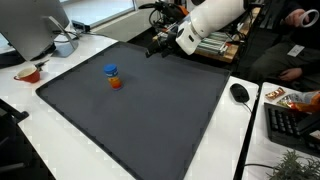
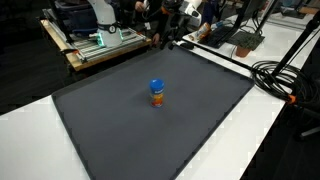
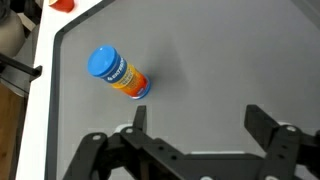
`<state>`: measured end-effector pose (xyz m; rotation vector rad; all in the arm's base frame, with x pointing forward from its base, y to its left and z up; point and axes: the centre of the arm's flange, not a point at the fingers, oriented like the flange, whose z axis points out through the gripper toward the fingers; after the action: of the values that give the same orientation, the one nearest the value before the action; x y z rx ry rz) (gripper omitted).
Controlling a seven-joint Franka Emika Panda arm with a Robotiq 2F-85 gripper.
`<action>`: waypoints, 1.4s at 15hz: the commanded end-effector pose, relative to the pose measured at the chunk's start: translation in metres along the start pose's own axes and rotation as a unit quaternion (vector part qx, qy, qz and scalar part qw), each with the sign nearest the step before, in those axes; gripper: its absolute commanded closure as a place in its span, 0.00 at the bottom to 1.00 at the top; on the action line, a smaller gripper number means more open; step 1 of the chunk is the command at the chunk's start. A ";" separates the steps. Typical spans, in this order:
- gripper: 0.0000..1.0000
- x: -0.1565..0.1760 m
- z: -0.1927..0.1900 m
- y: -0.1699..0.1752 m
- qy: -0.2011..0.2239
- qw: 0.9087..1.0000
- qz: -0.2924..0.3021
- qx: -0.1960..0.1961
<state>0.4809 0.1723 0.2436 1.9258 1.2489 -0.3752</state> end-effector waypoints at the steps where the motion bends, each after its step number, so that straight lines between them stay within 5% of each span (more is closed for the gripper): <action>1: 0.00 0.004 0.005 -0.004 -0.006 1.000 -0.009 -0.012; 9: 0.00 0.022 0.051 -0.007 -0.050 0.985 -0.145 -0.085; 17: 0.00 0.012 0.104 0.001 -0.071 0.949 -0.301 -0.065; 21: 0.00 0.011 0.101 -0.007 -0.070 0.957 -0.277 -0.053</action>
<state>0.4966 0.1047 0.1689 1.4070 1.6641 -0.7011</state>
